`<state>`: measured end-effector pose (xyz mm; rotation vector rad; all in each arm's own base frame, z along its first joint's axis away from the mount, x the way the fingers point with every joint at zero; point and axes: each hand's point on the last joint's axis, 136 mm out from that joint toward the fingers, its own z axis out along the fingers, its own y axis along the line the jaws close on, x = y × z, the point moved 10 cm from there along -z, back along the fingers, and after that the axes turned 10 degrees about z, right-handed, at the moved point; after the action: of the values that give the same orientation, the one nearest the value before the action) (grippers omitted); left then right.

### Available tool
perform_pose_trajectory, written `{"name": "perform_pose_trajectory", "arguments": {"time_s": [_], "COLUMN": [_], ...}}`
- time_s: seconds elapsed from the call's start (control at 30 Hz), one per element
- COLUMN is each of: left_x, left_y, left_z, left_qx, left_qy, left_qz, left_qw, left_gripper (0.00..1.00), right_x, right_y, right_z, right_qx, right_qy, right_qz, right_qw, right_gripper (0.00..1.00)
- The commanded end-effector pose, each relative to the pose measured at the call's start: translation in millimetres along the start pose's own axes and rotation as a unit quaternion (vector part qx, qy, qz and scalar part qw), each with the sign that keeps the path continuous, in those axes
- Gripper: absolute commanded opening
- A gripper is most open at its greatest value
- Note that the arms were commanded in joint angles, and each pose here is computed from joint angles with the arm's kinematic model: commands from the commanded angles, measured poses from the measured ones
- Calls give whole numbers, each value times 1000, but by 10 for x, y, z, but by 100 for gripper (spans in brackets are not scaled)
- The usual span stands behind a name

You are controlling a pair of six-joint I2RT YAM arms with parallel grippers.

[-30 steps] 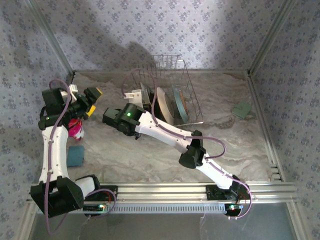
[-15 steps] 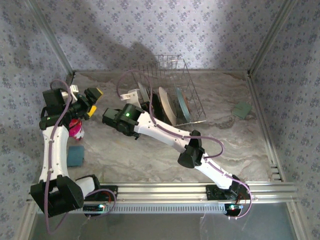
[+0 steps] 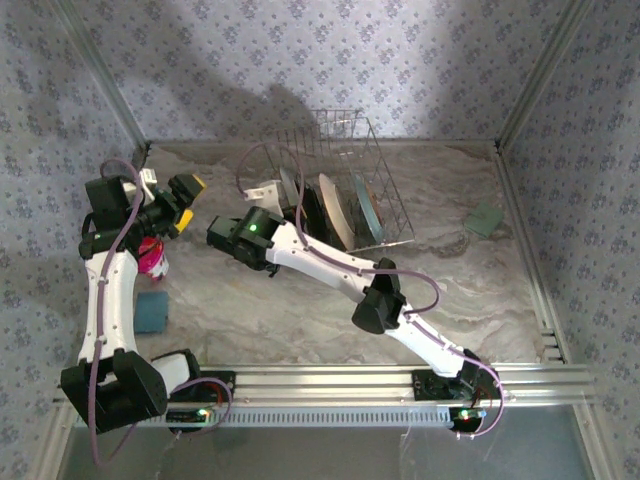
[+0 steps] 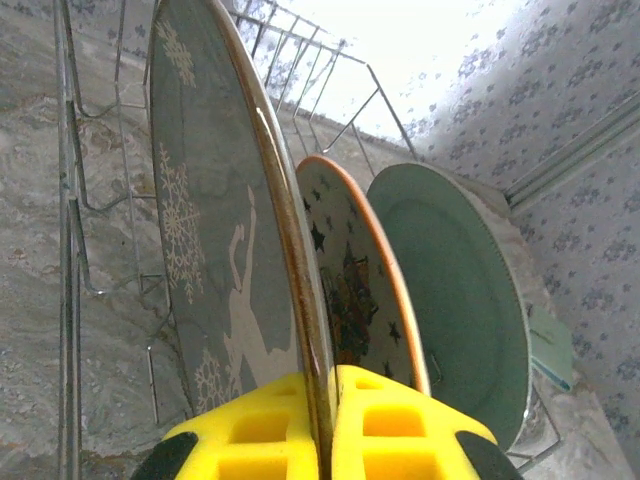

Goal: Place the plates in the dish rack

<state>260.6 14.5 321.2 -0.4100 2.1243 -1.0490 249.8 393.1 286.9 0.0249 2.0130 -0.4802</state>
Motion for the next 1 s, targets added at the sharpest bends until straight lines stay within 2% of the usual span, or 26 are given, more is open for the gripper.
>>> {"name": "perform_pose_trajectory", "arguments": {"time_s": [0.0,0.4,0.77,0.97], "left_x": [-7,9,48,67], "left_y": [14,25,12,-8], "left_z": [16,16,-17,-48], "left_qx": [13,12,7,5], "left_qy": [5,6,7,5], "left_qz": [1,0,-3,-3], "left_qw": [1000,1000,1000,1000], "left_gripper": [99,99,99,99], "right_x": [-85,228,468,453], "right_y": [-228,-96,47,13], "right_z": [19,101,38,59], "right_qx": [40,50,46,52], "right_qy": [-18,25,28,25], "right_qz": [-17,-24,-43,-43], "right_qw": [999,998,998,997], "right_gripper": [0,0,0,0]}}
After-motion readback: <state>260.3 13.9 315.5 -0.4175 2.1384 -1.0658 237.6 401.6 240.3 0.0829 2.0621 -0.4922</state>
